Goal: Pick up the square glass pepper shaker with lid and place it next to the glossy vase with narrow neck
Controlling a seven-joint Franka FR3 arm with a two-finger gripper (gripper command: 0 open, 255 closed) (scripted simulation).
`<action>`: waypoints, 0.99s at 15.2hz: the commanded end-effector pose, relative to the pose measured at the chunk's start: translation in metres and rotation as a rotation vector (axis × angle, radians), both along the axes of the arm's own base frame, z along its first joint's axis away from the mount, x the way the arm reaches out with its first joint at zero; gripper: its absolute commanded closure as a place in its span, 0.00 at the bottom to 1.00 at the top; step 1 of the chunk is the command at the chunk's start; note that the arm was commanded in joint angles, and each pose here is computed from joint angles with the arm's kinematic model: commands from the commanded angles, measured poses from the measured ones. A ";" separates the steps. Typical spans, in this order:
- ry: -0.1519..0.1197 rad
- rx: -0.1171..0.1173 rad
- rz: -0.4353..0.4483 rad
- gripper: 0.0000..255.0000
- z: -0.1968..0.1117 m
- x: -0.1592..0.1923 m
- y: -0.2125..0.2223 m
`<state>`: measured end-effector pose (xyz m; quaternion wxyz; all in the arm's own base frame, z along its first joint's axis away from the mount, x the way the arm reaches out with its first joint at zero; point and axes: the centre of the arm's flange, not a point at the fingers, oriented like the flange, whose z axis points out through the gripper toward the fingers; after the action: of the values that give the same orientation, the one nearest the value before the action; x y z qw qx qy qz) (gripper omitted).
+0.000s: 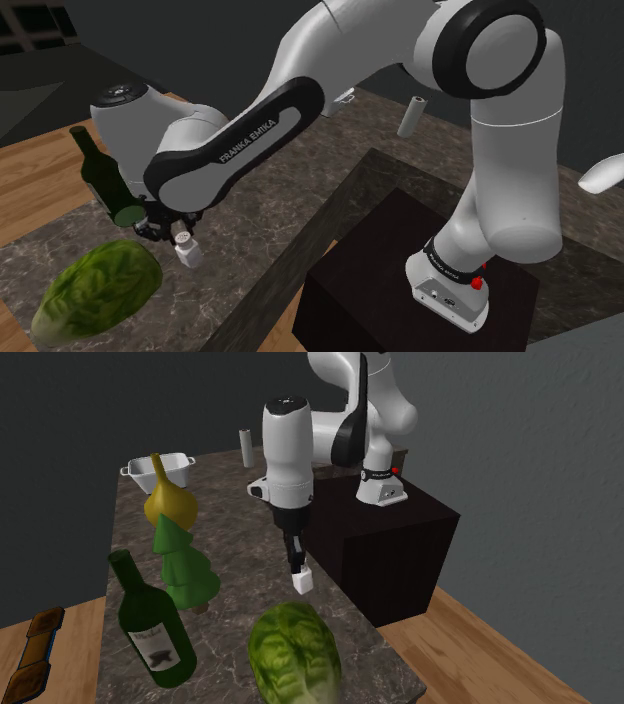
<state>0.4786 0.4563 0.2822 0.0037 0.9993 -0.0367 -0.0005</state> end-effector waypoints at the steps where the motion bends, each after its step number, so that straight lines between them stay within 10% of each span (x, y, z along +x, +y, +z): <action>1: 0.000 0.000 0.000 1.00 0.011 0.000 -0.001; 15: 0.000 0.000 0.000 1.00 0.085 0.000 -0.001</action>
<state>0.4790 0.4551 0.3616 0.0037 0.9993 -0.0367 -0.0005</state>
